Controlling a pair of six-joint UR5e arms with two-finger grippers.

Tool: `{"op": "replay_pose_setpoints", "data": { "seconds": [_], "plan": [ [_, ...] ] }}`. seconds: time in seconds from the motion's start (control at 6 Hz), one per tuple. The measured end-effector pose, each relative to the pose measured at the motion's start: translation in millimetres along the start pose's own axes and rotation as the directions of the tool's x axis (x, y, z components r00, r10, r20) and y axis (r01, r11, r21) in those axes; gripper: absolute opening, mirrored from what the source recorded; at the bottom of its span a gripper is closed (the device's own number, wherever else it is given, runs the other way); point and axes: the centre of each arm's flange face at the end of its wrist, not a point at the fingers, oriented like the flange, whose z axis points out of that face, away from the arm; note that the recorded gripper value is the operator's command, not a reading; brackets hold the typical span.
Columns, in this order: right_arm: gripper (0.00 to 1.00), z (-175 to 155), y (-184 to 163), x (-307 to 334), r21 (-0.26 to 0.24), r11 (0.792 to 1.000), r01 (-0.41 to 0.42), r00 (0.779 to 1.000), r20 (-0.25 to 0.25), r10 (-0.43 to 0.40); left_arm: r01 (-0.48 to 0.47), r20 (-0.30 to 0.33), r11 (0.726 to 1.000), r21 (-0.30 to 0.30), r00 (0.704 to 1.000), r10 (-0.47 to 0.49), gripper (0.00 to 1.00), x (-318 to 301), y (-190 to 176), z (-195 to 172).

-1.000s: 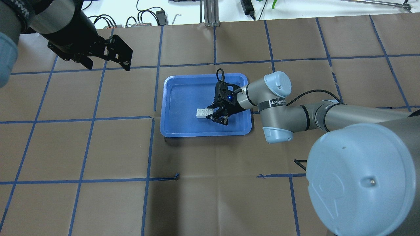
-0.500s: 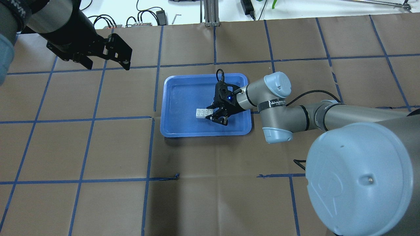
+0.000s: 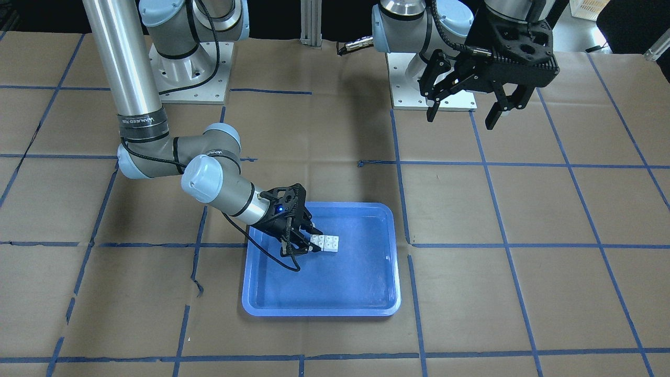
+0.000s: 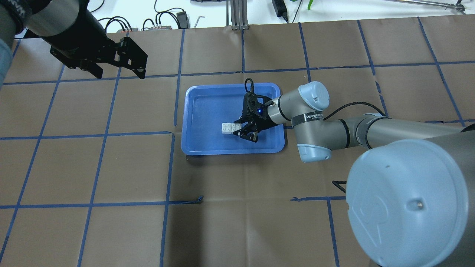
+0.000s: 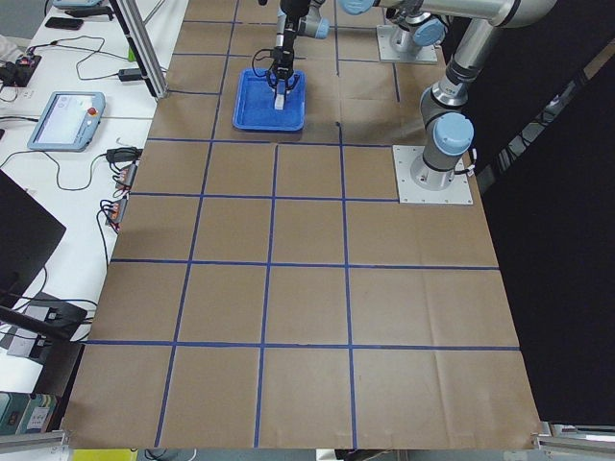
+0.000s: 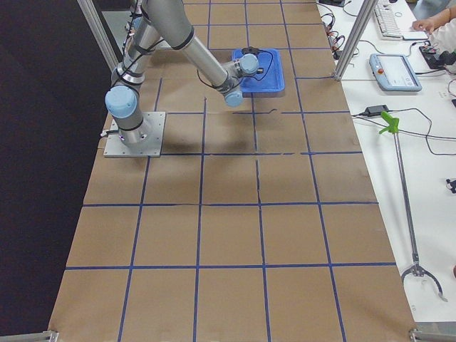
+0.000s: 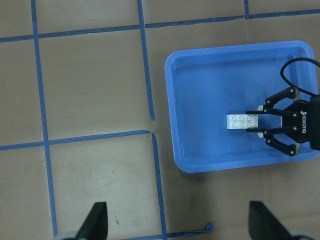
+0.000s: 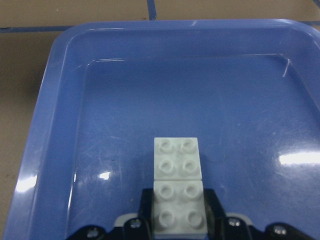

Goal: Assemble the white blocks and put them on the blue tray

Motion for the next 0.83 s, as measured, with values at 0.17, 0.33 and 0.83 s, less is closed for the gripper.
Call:
{"op": "replay_pose_setpoints", "data": {
  "seconds": [0.17, 0.33, 0.83],
  "plan": [
    [0.21, -0.4, -0.7, 0.5, 0.003, 1.0, 0.003, 1.0, -0.003, -0.003, -0.001, -0.001, 1.0, -0.001, 1.0, 0.001, 0.99, 0.4, 0.2, 0.2],
    [0.27, -0.8, -1.5, 1.1, 0.006, 1.0, 0.008, 1.0, -0.007, -0.008, -0.001, -0.001, 1.0, -0.001, 1.0, 0.001, 0.99, 0.8, 0.2, 0.1],
    [0.29, -0.1, -0.9, 0.5, 0.009, 1.0, 0.006, 1.0, -0.004, -0.006, -0.002, -0.002, 1.0, 0.002, 1.0, 0.002, 0.99, 1.2, 0.4, -1.2]
  ]
}}
